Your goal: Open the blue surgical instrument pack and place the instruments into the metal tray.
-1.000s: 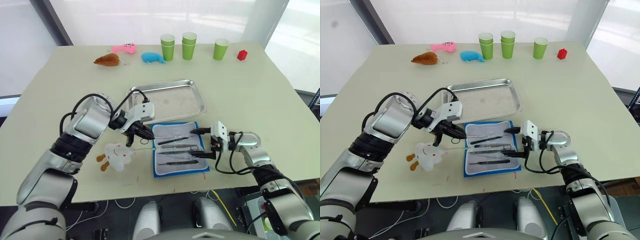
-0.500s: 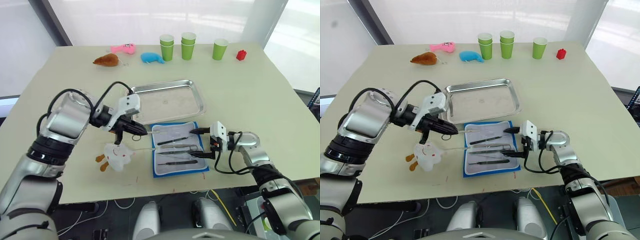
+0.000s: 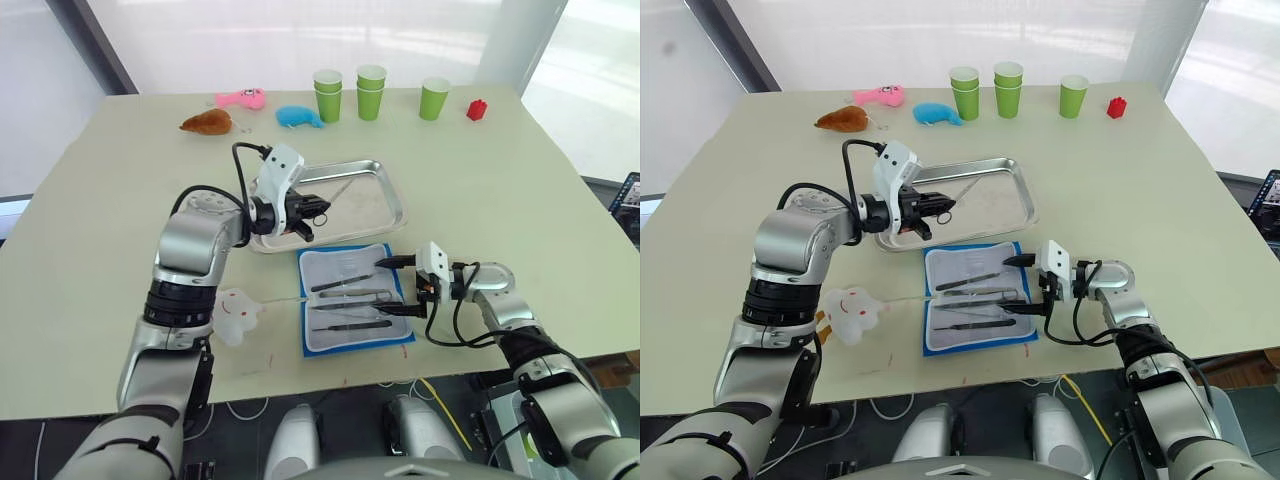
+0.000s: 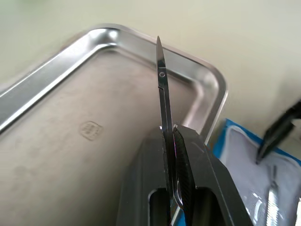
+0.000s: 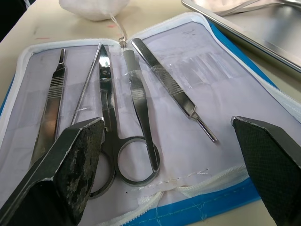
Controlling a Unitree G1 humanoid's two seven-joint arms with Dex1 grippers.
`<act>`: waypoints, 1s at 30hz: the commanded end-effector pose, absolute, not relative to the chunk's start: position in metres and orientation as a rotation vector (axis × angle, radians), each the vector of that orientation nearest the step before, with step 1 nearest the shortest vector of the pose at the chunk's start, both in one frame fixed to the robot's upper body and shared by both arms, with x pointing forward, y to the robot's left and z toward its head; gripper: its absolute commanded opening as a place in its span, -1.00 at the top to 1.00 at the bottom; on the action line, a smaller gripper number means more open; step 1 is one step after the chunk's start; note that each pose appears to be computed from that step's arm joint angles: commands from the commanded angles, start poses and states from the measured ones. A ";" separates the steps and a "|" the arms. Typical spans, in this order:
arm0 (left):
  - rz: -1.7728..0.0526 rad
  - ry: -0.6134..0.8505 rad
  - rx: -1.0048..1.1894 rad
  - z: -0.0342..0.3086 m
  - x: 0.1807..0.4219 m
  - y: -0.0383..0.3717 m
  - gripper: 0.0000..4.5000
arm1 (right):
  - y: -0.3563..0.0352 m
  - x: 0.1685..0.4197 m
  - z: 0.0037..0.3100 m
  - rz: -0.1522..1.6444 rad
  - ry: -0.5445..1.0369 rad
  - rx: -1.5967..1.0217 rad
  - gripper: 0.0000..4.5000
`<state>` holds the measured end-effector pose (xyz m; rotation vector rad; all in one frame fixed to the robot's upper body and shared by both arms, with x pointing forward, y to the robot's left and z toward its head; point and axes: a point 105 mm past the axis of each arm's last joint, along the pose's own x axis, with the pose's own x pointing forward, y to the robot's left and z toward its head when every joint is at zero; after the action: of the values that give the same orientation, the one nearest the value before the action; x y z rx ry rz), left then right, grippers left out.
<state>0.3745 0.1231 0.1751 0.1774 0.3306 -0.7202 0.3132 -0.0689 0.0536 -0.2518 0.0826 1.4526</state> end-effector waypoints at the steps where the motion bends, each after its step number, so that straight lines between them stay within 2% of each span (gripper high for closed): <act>1: -0.526 0.273 0.133 0.185 0.386 0.131 0.99 | -0.066 0.287 0.004 1.513 0.309 -0.210 -1.00; 8: -0.185 0.292 0.091 0.175 0.405 0.144 0.99 | -0.067 0.287 0.004 1.520 0.316 -0.207 -1.00; 18: 0.069 0.344 0.040 0.157 0.416 0.160 0.99 | -0.067 0.291 0.007 1.525 0.316 -0.218 -1.00; 30: 0.181 0.420 -0.006 0.129 0.421 0.163 0.99 | -0.066 0.291 0.006 1.527 0.313 -0.232 -1.00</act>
<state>0.4163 0.1637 0.1128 -0.0041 0.4752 0.1655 0.3143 -0.0687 0.0536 -0.2566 0.0987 1.4714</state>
